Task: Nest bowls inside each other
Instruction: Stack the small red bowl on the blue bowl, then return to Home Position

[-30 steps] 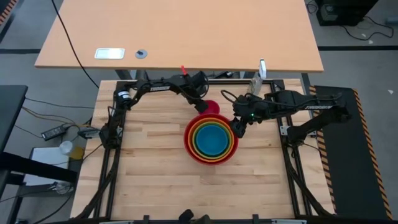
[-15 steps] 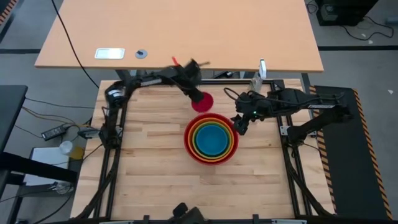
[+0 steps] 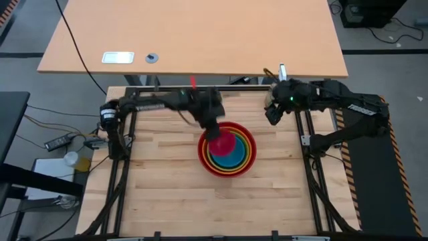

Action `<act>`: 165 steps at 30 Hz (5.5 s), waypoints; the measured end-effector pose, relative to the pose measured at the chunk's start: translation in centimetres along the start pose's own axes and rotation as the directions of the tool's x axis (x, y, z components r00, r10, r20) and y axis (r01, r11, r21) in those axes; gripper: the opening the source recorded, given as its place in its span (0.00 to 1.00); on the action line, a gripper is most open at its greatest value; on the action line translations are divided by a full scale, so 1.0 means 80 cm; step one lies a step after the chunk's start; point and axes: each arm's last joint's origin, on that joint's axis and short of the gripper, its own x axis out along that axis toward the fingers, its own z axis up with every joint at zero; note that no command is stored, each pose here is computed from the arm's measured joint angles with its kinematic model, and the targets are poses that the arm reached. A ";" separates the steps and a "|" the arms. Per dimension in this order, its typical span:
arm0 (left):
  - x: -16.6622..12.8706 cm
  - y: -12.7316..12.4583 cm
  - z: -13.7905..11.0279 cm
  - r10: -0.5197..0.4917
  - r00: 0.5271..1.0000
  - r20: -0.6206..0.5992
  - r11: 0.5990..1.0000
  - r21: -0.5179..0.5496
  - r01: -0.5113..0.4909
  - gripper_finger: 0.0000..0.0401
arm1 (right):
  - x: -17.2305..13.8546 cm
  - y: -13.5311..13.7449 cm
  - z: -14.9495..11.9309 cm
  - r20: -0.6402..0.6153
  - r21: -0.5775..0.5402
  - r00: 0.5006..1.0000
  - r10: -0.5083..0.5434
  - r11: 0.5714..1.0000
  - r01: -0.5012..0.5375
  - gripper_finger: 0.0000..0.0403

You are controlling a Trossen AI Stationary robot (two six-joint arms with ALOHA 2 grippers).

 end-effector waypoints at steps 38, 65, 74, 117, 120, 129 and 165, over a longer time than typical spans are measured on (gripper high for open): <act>-0.119 0.008 -0.211 0.131 0.724 0.678 0.991 -0.076 -0.108 0.38 | 0.108 -0.100 -0.162 0.619 0.214 0.723 0.305 0.821 -0.529 0.44; -0.103 0.073 -0.365 0.137 0.471 0.872 0.947 -0.254 0.196 0.05 | 0.170 -0.125 -0.244 0.760 0.336 0.597 0.258 0.630 -0.700 0.41; -0.072 0.088 -0.384 0.108 0.472 0.875 0.912 -0.277 0.304 0.01 | 0.171 -0.127 -0.244 0.772 0.379 0.607 0.189 0.630 -0.678 0.41; -0.071 0.089 -0.384 0.126 0.475 0.871 0.932 0.060 -0.357 0.02 | 0.171 -0.127 -0.244 0.766 -0.192 0.607 0.212 0.976 -0.098 0.41; -0.071 0.089 -0.384 0.126 0.475 0.871 0.932 0.060 -0.357 0.02 | 0.171 -0.127 -0.244 0.766 -0.192 0.607 0.212 0.976 -0.098 0.41; -0.071 0.089 -0.384 0.126 0.476 0.870 0.932 0.060 -0.357 0.02 | 0.171 -0.127 -0.244 0.766 -0.192 0.607 0.212 0.976 -0.098 0.41; -0.071 0.089 -0.384 0.126 0.476 0.870 0.932 0.060 -0.357 0.02 | 0.171 -0.127 -0.244 0.766 -0.192 0.607 0.212 0.976 -0.098 0.41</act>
